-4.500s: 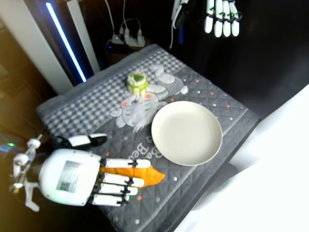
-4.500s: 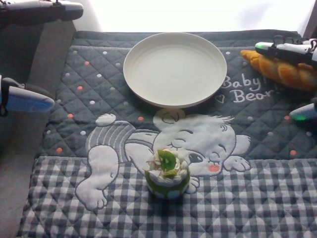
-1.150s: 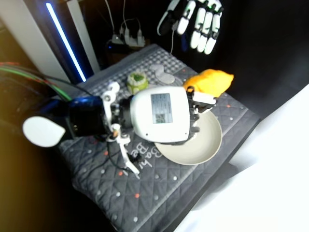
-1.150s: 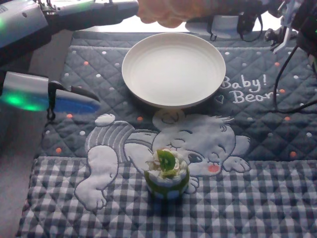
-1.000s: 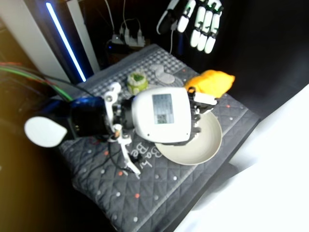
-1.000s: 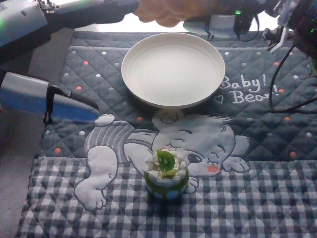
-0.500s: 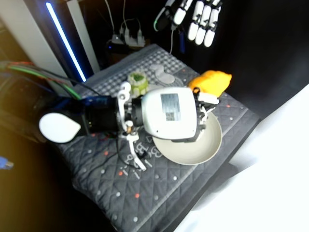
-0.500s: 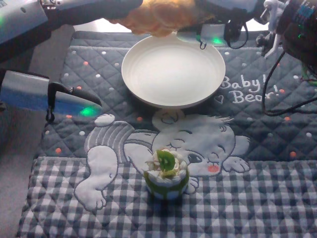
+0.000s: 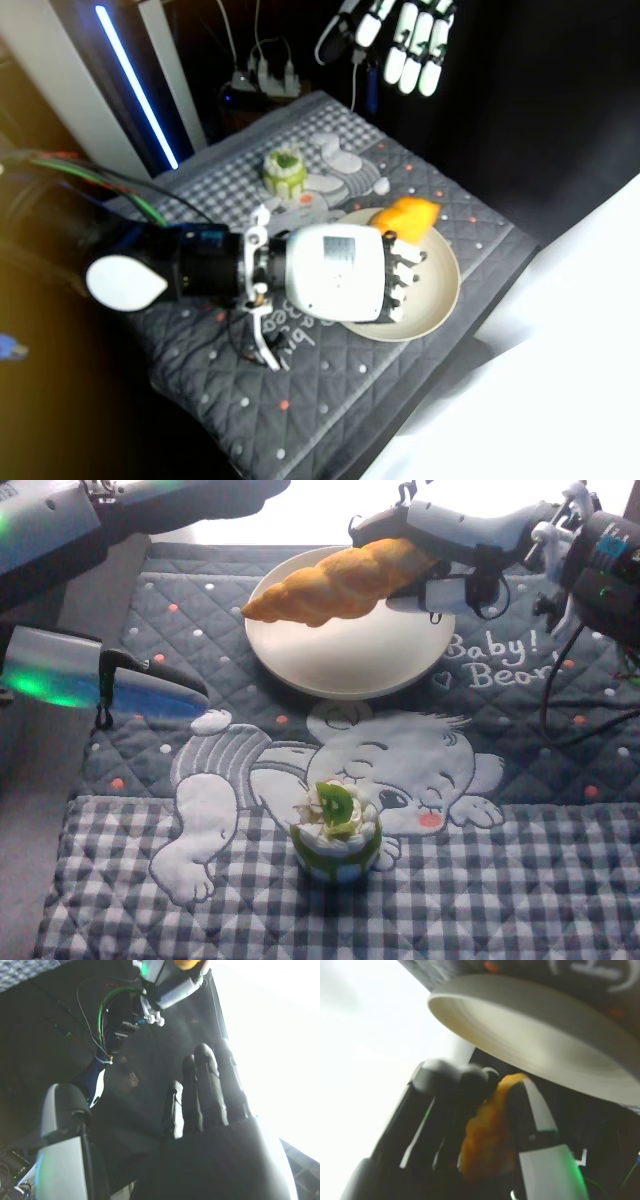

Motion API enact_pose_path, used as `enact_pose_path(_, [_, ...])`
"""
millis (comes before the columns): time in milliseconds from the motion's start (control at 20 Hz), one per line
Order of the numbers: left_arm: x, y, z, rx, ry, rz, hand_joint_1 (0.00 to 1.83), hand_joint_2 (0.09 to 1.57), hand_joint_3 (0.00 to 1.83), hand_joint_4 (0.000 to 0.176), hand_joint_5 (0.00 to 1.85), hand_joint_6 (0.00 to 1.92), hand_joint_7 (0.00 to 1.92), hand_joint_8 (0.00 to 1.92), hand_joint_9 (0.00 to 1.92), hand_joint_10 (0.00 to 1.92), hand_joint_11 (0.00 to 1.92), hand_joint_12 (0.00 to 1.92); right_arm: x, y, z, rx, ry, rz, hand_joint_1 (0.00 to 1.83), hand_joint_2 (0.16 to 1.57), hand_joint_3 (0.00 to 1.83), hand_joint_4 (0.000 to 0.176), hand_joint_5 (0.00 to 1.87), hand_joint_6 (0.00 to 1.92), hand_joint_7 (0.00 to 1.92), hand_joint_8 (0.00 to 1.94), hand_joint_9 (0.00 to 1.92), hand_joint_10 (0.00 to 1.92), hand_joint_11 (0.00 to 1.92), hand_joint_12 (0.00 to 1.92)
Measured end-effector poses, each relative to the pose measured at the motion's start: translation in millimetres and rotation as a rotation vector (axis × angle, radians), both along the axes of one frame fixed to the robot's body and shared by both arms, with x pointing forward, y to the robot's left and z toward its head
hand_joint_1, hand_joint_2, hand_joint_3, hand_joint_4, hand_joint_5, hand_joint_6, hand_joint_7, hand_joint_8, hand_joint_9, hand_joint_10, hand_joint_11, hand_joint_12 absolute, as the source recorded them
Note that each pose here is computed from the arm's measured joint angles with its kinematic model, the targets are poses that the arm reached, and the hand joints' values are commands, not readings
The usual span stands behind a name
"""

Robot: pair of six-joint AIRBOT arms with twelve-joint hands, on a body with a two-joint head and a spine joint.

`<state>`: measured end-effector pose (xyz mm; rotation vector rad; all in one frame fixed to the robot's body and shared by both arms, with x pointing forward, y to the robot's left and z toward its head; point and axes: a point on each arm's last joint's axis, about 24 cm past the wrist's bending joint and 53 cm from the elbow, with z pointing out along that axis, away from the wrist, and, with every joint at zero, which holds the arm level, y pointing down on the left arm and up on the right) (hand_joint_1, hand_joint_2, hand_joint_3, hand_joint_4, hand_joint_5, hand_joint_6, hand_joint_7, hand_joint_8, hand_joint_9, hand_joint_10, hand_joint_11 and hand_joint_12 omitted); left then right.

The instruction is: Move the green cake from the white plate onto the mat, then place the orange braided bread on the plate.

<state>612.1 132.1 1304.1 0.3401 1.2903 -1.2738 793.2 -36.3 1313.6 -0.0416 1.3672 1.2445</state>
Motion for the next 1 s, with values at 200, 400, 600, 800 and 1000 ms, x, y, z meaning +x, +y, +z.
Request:
enact_pose_path(200, [0, -0.4, 0, 0.003, -0.001, -0.002, 0.76, 0.93, 0.0, 0.176, 0.09, 0.01, 0.3, 0.01, 0.37, 0.01, 0.33, 0.16, -1, 3, -6, -0.017, 0.002, 0.005, 0.91, 1.05, 0.0, 0.0, 0.49, 0.15, 0.57, 0.13, 0.61, 0.05, 0.37, 0.61])
enact_pose_path(400, [0, -0.3, -2, 0.001, 0.007, -0.004, 0.67, 0.9, 0.0, 0.176, 0.08, 0.01, 0.29, 0.01, 0.35, 0.01, 0.29, 0.14, -3, 4, -7, -0.018, 0.002, 0.009, 0.82, 0.84, 0.0, 0.174, 0.03, 0.0, 0.14, 0.0, 0.19, 0.01, 0.04, 0.66])
enact_pose_path(600, [0, 0.2, -5, 0.0, 0.022, -0.005, 0.67, 0.93, 0.01, 0.176, 0.17, 0.0, 0.38, 0.0, 0.41, 0.0, 0.35, 0.15, -11, -5, -4, -0.019, -0.001, 0.015, 0.76, 0.79, 0.0, 0.176, 0.0, 0.0, 0.01, 0.0, 0.07, 0.0, 0.0, 0.62])
enact_pose_path(800, [1, 2.3, -7, -0.016, 0.046, 0.0, 0.63, 0.9, 0.0, 0.176, 0.16, 0.01, 0.37, 0.0, 0.39, 0.0, 0.29, 0.11, -29, -20, 6, 0.004, -0.031, 0.041, 0.76, 0.68, 0.0, 0.176, 0.0, 0.0, 0.0, 0.0, 0.02, 0.0, 0.0, 0.54])
enact_pose_path(1000, [1, 6.1, -13, -0.012, 0.066, 0.009, 0.65, 0.93, 0.0, 0.176, 0.13, 0.0, 0.33, 0.0, 0.38, 0.0, 0.33, 0.13, -62, -15, 16, 0.03, -0.077, 0.121, 0.71, 0.66, 0.0, 0.176, 0.0, 0.0, 0.0, 0.0, 0.0, 0.0, 0.0, 0.12])
